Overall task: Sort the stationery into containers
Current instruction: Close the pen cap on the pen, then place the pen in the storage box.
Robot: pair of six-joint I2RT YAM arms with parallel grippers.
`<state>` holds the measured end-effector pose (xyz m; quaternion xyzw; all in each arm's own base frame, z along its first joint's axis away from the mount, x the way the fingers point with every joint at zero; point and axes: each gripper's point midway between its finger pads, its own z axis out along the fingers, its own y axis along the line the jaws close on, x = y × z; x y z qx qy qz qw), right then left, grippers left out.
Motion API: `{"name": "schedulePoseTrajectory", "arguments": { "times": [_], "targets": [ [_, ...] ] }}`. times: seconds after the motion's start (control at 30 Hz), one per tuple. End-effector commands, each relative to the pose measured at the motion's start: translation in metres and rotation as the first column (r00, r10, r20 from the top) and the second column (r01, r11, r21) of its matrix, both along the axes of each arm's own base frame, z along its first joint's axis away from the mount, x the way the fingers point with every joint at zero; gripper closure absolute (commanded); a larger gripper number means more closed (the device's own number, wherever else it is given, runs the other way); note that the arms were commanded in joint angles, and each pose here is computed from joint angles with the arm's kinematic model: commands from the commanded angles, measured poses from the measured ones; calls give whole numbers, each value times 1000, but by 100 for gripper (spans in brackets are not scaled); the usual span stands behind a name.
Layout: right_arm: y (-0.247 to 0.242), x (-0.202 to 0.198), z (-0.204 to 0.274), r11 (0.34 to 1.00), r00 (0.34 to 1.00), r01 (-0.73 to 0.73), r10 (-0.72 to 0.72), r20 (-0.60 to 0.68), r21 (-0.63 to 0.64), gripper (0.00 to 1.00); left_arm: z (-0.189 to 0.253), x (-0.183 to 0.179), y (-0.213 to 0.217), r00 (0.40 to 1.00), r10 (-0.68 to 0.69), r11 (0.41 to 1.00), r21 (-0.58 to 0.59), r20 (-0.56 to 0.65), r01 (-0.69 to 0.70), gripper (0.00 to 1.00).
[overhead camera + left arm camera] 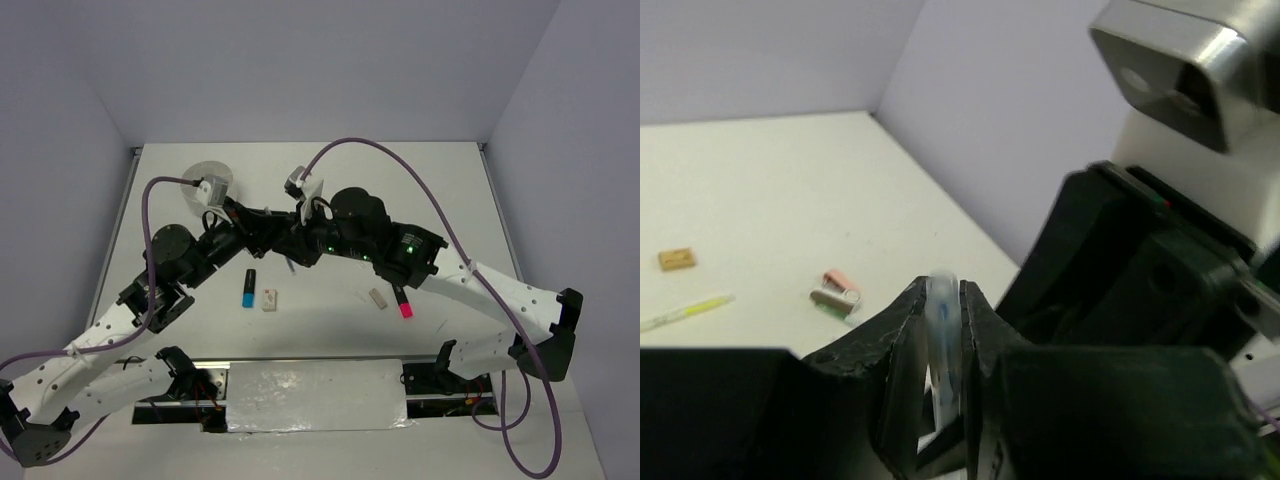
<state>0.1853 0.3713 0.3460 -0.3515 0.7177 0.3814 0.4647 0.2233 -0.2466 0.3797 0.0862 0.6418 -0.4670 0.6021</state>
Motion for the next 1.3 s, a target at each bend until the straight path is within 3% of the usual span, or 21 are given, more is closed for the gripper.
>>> {"name": "schedulePoseTrajectory", "arguments": {
  "times": [0.0,0.03,0.17,0.23,0.27,0.3,0.4,0.47,0.57,0.63,0.73,0.8,0.87,1.0,1.17,1.2,1.27],
  "targets": [
    [14,-13,59,974,993,-47,21,116,221,100,-26,-1,-10,997,-37,991,125,-72,46,70],
    [13,-12,58,975,993,-39,14,116,221,100,-21,-2,-12,997,-47,991,120,-68,55,69],
    [10,-9,53,979,993,-15,-10,121,204,100,-22,1,-15,996,-47,991,119,-76,56,98],
    [8,-5,48,982,992,1,-26,127,190,98,-22,3,-13,997,-32,990,132,-68,41,100],
    [6,-4,46,982,991,13,-38,129,189,91,-22,6,-8,998,-1,990,138,-64,10,100],
    [2,5,36,983,989,61,-83,125,171,60,-20,7,-6,999,8,988,157,-51,0,100],
    [-18,27,7,975,975,185,-197,97,123,15,-22,31,19,978,201,957,226,-53,-184,100],
    [-36,33,2,959,964,240,-253,76,149,13,-28,49,32,947,316,916,277,-58,-289,100],
    [-80,53,-39,911,916,395,-400,17,116,9,-28,82,57,853,521,805,350,-29,-480,100],
    [-117,64,-36,848,861,504,-508,-17,163,9,-29,110,79,752,659,694,386,-1,-608,100],
    [-149,65,-41,804,827,558,-559,-56,207,8,-32,157,120,581,813,516,410,44,-752,100],
    [-155,57,-43,808,835,544,-547,-54,227,8,-42,192,161,450,889,374,434,83,-819,100],
    [-152,49,-46,827,855,515,-515,-62,225,8,-29,221,199,354,930,293,374,104,-880,100],
    [-145,36,-56,860,887,461,-450,-100,216,9,-45,272,228,308,945,244,390,109,-888,100],
    [-133,27,-72,891,915,401,-380,-134,214,8,-39,294,249,254,951,185,333,177,-925,100],
    [-130,27,-73,895,918,394,-372,-137,209,9,-45,302,248,281,942,206,344,185,-916,100],
    [-127,29,-74,897,918,392,-369,-144,202,9,-47,310,259,262,947,187,340,188,-922,100]
  ]
}}
